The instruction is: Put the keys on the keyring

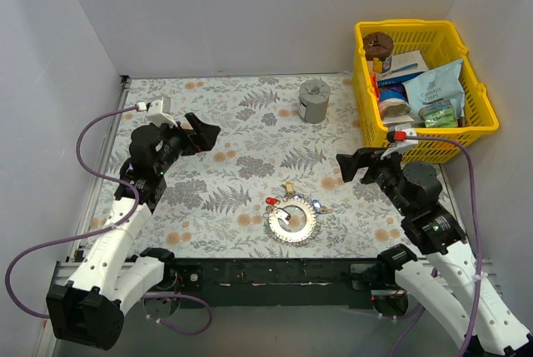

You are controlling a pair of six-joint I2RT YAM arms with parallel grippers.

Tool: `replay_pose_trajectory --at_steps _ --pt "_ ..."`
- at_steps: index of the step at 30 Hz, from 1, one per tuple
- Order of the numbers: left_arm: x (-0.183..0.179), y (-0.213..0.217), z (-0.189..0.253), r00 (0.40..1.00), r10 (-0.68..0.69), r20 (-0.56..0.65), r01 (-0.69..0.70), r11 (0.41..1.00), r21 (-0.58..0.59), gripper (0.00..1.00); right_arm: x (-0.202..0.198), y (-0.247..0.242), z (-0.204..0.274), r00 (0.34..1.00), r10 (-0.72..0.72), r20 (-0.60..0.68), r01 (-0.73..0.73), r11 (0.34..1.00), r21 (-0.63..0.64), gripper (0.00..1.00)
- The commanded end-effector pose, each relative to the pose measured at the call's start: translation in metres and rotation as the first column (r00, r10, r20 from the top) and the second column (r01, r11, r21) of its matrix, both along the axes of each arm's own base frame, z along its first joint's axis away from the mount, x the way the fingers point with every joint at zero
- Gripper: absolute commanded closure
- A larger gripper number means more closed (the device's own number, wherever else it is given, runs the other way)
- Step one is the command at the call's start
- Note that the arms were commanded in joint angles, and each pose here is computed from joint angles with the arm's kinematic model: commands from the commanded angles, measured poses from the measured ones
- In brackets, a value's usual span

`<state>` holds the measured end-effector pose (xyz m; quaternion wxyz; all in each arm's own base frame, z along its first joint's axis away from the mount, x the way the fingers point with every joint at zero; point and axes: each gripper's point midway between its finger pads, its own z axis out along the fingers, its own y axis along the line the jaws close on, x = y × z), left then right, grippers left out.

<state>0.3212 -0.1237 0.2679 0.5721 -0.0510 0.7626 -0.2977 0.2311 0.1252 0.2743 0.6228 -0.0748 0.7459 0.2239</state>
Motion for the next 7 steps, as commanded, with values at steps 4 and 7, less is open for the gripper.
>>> replay_pose_trajectory --at_steps 4,7 --pt "0.015 0.015 -0.008 0.996 0.067 0.066 -0.072 0.995 0.071 0.02 0.040 -0.036 -0.016 0.962 -0.246 0.118 0.255 0.965 -0.063 0.01" --pt "0.024 0.027 -0.015 0.985 0.152 0.081 -0.158 0.985 0.070 0.02 0.049 -0.062 -0.039 0.911 -0.358 0.204 0.388 0.912 -0.136 0.01"
